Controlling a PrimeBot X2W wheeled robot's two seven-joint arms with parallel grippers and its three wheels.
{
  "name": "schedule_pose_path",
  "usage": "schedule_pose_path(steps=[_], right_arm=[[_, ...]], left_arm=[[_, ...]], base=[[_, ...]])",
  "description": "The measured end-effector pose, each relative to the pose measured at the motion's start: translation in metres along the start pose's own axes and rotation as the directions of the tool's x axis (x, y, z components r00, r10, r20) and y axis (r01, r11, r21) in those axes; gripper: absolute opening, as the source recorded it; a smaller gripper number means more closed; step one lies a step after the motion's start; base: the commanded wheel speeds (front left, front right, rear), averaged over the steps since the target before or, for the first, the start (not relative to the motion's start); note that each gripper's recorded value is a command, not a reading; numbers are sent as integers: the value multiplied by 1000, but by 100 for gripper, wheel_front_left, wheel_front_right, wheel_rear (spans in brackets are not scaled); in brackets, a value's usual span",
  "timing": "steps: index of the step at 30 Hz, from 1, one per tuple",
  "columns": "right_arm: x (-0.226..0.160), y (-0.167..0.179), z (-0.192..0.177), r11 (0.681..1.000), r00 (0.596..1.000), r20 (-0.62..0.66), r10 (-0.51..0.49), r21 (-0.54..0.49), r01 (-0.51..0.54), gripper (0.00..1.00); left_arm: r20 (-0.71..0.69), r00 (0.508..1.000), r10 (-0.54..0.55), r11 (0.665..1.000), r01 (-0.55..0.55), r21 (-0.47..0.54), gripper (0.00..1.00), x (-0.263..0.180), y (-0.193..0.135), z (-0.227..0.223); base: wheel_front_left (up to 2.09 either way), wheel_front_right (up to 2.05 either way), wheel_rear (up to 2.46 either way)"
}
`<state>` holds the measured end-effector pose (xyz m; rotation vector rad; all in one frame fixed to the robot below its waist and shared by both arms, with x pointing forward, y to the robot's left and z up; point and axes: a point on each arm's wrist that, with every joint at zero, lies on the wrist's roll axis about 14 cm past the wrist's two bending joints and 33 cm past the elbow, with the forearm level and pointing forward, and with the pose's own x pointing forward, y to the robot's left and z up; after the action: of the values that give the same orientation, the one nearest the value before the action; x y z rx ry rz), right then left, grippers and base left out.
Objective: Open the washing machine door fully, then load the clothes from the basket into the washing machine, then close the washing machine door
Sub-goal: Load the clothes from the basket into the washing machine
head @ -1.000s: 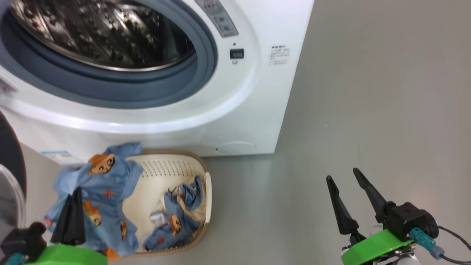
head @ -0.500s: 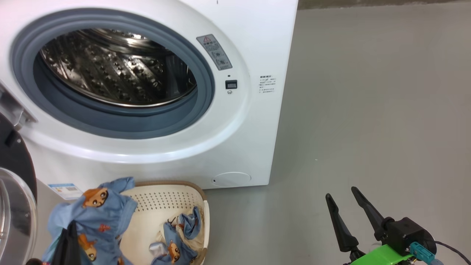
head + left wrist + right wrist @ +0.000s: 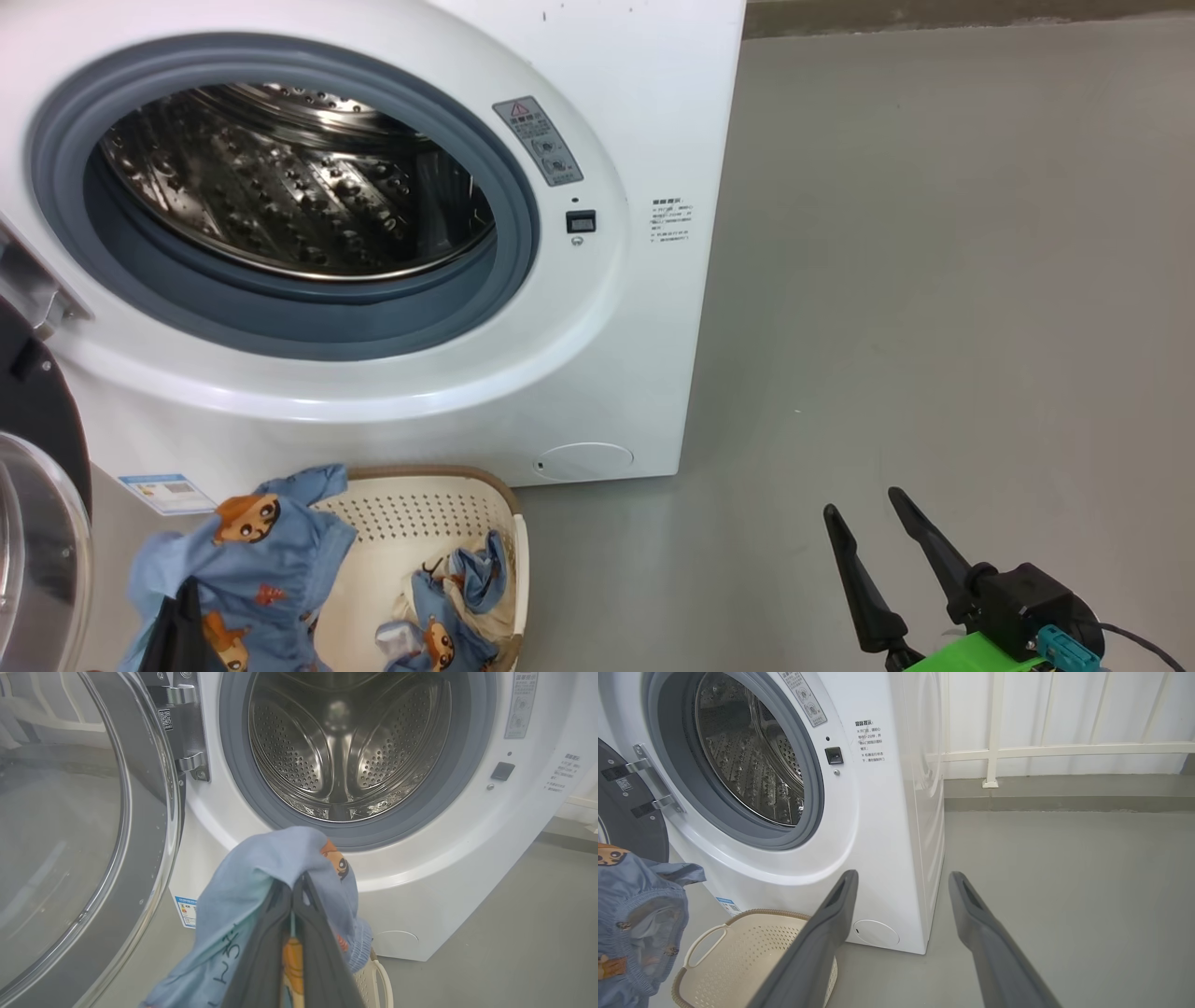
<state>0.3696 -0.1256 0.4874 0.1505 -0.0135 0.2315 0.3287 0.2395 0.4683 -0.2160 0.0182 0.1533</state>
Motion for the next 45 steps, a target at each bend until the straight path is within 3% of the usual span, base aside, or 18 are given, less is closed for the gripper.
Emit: schedule_pose_path(steps=[13,24,33,45], right_arm=[[5,0,-12,1000,999,-33,0,15,1,100],[12,-13,-19,999,998,-49,-39,18,40,100],[15,-25,-27,997,995,-73,-72,14,73,100],[24,-44,-53,993,983,-138,-118,8,120,100]], left_arm=[[-17,1000,-26,1000,26,-5,0,20,-11,-6],[29,990,-135,990,134,46,0,85,-35,11],[47,968,-246,963,239,122,0,152,-61,25],[38,949,-314,944,308,122,0,241,-99,21]], base=[[0,0,0],[0,0,0],[0,0,0],[0,0,0]])
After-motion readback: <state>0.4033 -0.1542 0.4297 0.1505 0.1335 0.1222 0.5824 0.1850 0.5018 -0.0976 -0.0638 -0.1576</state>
